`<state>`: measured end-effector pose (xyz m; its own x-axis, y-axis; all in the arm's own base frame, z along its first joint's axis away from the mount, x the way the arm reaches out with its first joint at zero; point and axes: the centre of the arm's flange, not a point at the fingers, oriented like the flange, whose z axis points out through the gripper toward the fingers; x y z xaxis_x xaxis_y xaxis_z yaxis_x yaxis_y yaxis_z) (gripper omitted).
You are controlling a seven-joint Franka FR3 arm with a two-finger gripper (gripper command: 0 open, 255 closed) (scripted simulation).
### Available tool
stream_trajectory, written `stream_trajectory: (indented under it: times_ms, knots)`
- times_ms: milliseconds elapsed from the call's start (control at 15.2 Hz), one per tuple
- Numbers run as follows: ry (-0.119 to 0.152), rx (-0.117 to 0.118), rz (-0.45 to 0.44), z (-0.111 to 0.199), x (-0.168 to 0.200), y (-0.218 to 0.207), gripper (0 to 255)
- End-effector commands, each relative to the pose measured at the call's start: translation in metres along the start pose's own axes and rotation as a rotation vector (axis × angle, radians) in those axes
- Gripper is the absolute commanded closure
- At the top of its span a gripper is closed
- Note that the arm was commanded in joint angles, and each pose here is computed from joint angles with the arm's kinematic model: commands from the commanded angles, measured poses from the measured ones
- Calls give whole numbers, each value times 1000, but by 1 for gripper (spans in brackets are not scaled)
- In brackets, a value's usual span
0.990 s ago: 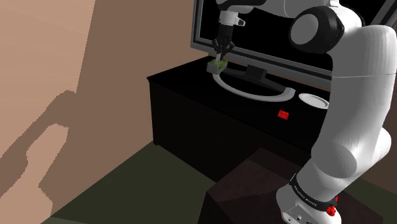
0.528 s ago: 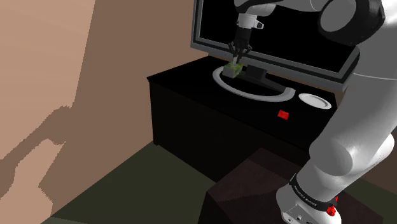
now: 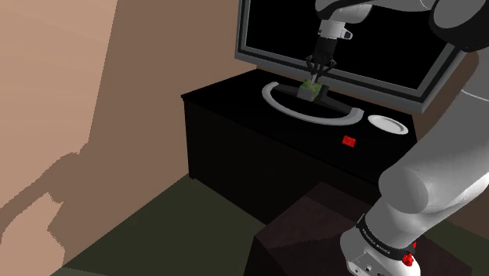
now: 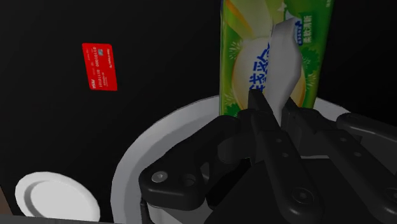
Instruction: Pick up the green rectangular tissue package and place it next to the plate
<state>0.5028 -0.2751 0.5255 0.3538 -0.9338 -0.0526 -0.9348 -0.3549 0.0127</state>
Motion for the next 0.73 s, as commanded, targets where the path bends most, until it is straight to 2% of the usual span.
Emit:
stream_trajectory:
  times_ms: [0, 660]
  knots:
    - [0, 1, -1, 1, 8, 26, 255]
    - [0, 1, -1, 0, 39, 154, 255]
